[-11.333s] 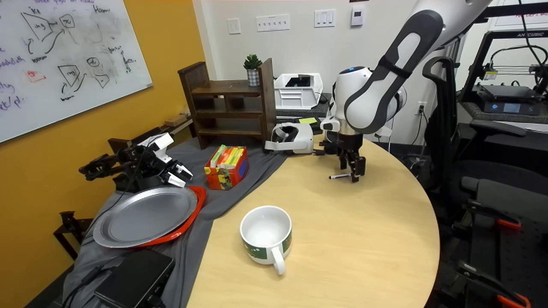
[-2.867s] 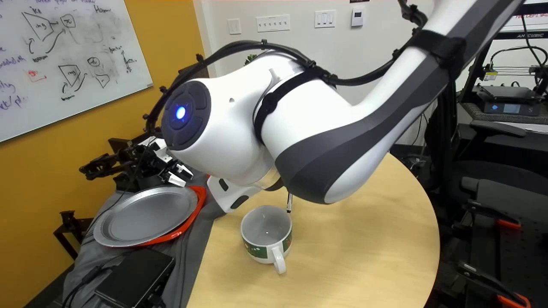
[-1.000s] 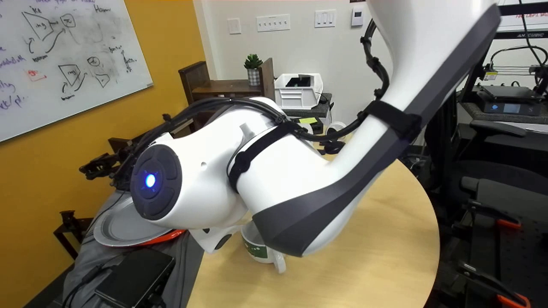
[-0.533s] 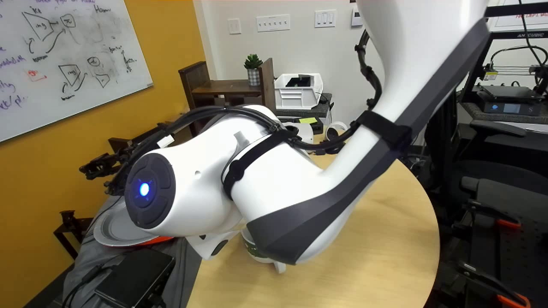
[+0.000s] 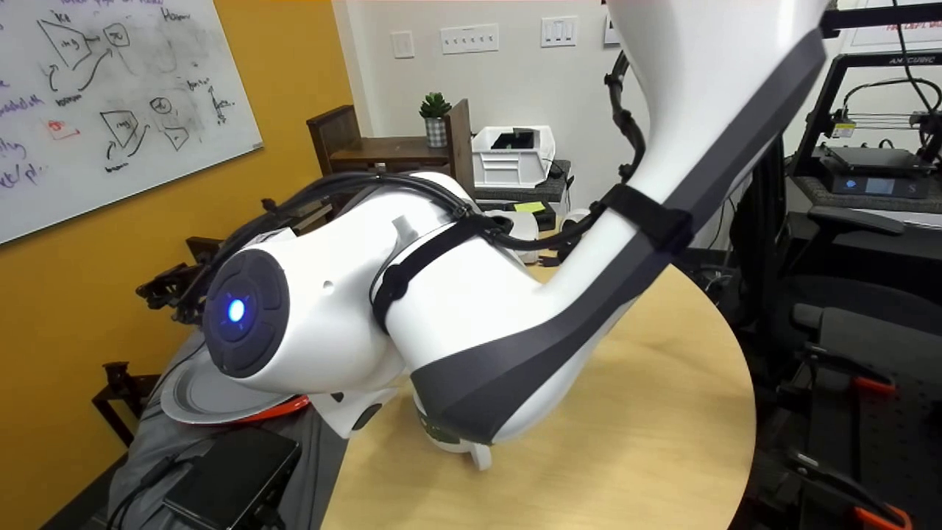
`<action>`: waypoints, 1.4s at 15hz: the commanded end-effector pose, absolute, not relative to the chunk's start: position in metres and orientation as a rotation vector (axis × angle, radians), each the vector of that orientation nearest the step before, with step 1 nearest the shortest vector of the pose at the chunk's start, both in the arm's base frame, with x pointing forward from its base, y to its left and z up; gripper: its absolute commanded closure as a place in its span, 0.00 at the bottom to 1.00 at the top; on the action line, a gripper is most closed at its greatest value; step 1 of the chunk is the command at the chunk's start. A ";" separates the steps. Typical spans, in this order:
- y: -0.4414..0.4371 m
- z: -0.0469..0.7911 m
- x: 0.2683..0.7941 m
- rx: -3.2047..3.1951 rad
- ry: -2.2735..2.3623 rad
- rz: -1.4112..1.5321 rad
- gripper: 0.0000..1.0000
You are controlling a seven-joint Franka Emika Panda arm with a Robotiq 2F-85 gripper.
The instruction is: Put the marker in the mug
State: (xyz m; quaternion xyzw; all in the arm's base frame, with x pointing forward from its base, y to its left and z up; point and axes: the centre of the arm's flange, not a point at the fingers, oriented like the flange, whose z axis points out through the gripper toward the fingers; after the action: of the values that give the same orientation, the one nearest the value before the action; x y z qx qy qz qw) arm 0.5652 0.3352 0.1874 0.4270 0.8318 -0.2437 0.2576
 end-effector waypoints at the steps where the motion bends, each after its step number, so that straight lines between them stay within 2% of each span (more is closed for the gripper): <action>1: 0.325 0.210 0.571 1.196 2.199 -0.659 0.00; 11: 0.276 0.271 0.573 1.417 2.034 -0.517 0.00; 21: 0.204 0.318 0.550 1.623 1.890 -0.395 0.00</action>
State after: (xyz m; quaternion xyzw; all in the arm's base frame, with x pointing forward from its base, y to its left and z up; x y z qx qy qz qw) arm 0.5743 0.2312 0.3009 0.5962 0.7198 -0.1765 0.3087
